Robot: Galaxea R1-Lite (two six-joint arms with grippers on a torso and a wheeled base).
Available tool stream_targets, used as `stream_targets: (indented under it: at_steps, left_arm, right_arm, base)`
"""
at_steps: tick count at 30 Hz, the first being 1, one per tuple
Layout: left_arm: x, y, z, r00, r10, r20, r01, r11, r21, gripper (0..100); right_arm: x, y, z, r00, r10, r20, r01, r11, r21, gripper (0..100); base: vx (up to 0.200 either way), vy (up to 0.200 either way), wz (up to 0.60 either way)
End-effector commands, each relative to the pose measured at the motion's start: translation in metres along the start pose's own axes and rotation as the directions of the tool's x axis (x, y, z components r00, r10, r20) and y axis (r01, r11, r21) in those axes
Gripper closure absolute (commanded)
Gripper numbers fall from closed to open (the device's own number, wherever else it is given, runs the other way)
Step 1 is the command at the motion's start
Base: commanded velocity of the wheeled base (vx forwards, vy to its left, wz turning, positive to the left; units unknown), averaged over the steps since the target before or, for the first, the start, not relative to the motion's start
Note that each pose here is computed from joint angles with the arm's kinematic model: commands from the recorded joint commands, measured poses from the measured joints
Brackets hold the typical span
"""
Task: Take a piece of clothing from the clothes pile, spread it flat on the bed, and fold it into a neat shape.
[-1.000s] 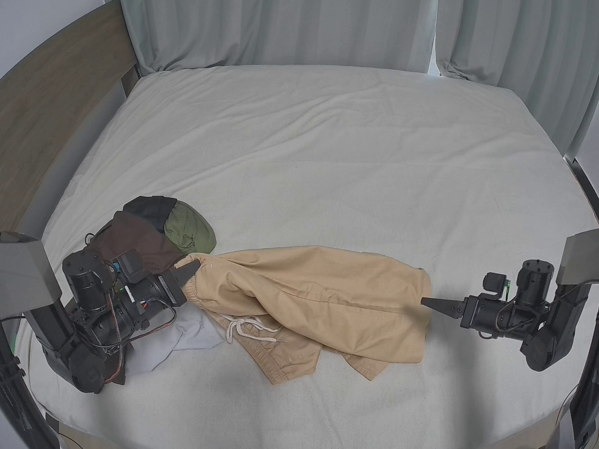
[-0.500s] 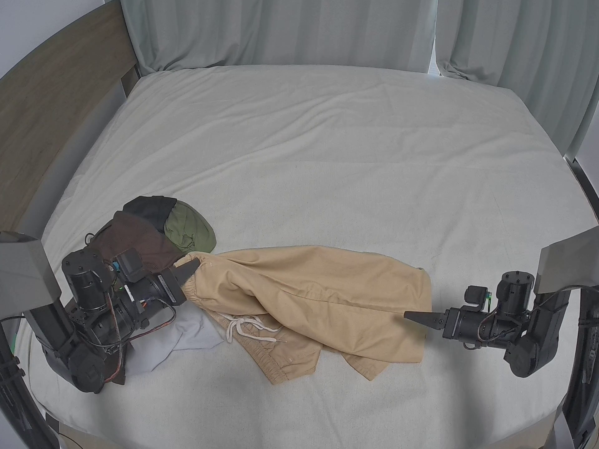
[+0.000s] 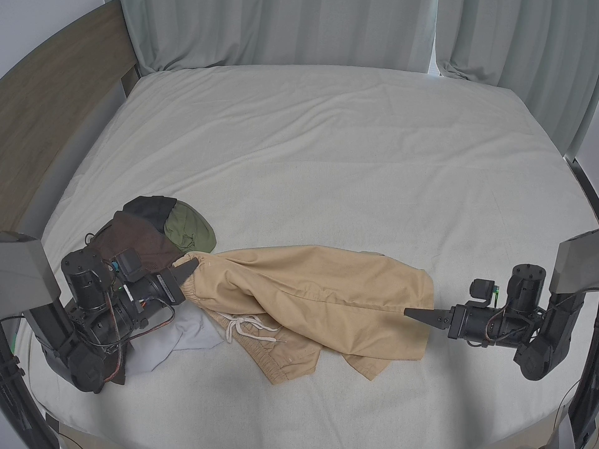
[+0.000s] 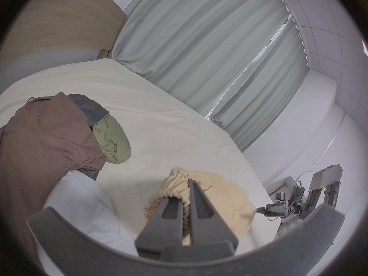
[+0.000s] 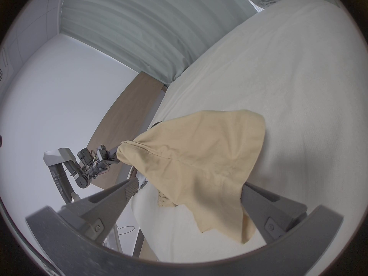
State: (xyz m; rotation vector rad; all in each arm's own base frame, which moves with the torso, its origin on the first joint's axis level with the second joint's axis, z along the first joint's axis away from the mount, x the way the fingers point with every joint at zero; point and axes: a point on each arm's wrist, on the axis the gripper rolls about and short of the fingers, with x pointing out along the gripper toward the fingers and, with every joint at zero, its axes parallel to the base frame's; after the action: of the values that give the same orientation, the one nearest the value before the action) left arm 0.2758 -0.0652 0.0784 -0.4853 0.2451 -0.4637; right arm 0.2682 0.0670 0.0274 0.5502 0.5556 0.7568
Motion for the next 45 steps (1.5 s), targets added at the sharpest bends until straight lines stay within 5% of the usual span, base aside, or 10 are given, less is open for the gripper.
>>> stream_targets:
  at_steps: [1,35,36,45]
  left_arm:
    - [0.000,0.000,0.000,1.000,0.000,0.000,0.000,1.000,0.000,100]
    - [0.001,-0.001,0.002,1.000,-0.005,0.010,0.005,1.000,0.002,100]
    - [0.001,-0.001,0.002,1.000,-0.005,0.010,0.005,1.000,0.002,100]
    - [0.002,-0.001,0.003,1.000,-0.008,0.015,0.008,1.000,0.004,100]
  right_arm:
    - [-0.009,0.013,0.005,1.000,0.020,0.021,-0.019,0.999,-0.028,0]
    - [0.033,0.005,-0.012,0.995,0.069,-0.066,-0.067,0.997,0.030,0]
    - [0.034,0.004,-0.014,0.995,0.067,-0.069,-0.065,0.997,0.031,100]
    - [0.035,0.002,-0.014,0.995,0.065,-0.069,-0.063,0.998,0.029,100]
  base:
    - [0.000,0.000,0.00]
    - [0.000,0.000,0.00]
    - [0.000,0.000,0.00]
    - [0.000,0.000,0.00]
